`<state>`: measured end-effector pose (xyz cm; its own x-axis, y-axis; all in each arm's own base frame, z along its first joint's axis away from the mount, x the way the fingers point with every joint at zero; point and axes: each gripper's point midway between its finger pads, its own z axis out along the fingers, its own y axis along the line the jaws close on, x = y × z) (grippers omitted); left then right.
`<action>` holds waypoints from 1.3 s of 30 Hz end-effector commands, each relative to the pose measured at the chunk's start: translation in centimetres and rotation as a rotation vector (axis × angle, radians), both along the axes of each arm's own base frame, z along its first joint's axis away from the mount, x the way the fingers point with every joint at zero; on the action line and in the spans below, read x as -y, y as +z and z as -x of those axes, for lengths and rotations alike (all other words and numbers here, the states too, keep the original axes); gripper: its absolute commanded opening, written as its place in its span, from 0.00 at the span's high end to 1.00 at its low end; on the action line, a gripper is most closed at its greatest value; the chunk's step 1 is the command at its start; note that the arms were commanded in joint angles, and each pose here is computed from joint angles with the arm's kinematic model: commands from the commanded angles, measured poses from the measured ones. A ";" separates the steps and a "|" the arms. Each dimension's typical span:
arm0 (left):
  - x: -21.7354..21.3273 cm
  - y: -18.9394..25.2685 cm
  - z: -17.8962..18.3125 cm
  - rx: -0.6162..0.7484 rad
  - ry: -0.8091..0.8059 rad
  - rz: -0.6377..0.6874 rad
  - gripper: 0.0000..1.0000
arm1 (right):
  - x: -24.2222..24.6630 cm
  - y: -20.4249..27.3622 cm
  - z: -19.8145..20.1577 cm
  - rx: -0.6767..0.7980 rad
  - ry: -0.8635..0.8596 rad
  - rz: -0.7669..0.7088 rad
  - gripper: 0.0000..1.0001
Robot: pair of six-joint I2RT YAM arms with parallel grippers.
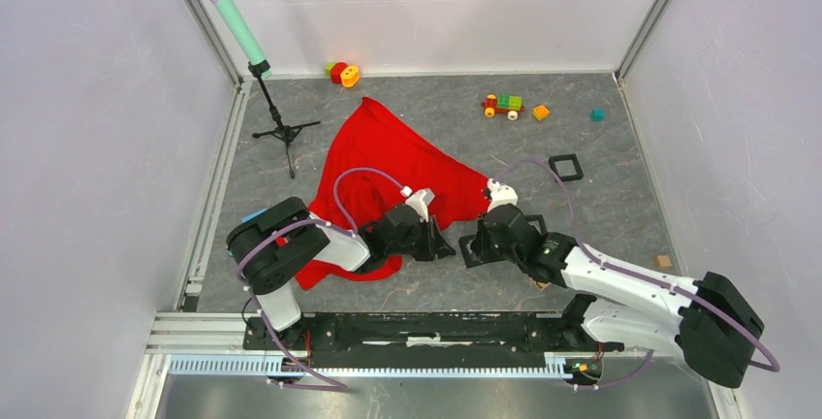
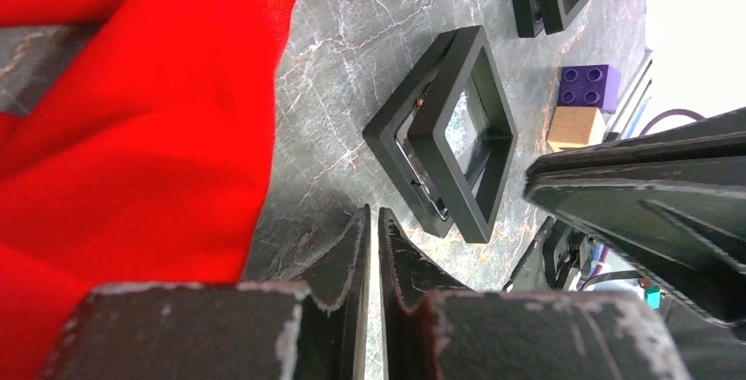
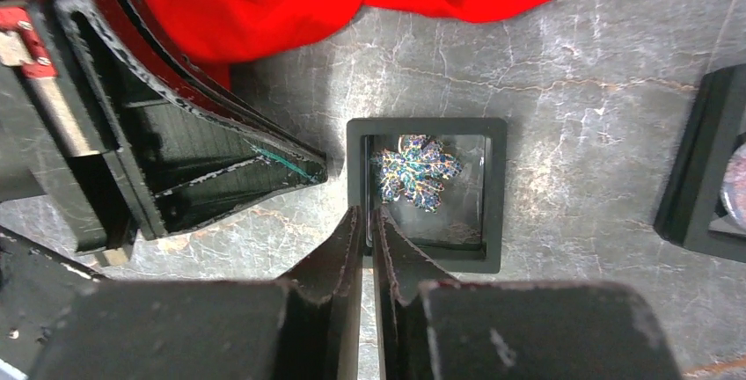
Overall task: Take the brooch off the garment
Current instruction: Close the brooch box at the center of the board.
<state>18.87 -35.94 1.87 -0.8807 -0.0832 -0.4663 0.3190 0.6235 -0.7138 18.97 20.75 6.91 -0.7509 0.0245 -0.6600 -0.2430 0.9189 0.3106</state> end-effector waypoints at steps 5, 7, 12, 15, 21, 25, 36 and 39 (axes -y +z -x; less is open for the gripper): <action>0.5 -0.1 -0.4 0.007 0.002 0.022 0.89 | -2.3 0.5 -0.7 0.024 0.065 -0.047 0.85; -0.3 1.1 -0.9 0.050 0.027 0.027 0.89 | -1.9 1.9 -1.5 0.097 0.080 -0.019 0.82; -4.2 4.7 -2.2 0.209 0.085 -0.033 0.78 | 2.4 5.1 -4.6 0.352 0.045 0.195 0.73; -8.1 7.6 -3.9 0.341 0.181 -0.146 0.52 | 5.7 7.2 -5.6 0.525 -0.028 0.260 0.38; -17.7 12.2 -8.5 0.492 0.480 -0.209 0.00 | 13.8 9.8 -8.5 0.734 -0.393 0.264 0.05; -24.2 14.8 -10.1 0.669 0.662 -0.360 0.00 | 17.5 10.1 -10.1 0.801 -0.503 0.292 0.04; -33.1 14.2 -12.6 0.918 0.827 -0.548 0.00 | 23.9 4.9 -9.2 0.845 -0.528 0.439 0.04; -33.8 12.8 -13.5 0.989 0.774 -0.584 0.00 | 24.5 4.1 -8.5 0.868 -0.537 0.479 0.06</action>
<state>30.66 -2.93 12.03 -0.1600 -0.1010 -0.9819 -0.0819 0.9927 -0.0887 28.87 -3.38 11.08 -0.1041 -0.1046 -0.9891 0.2626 0.9563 -0.1288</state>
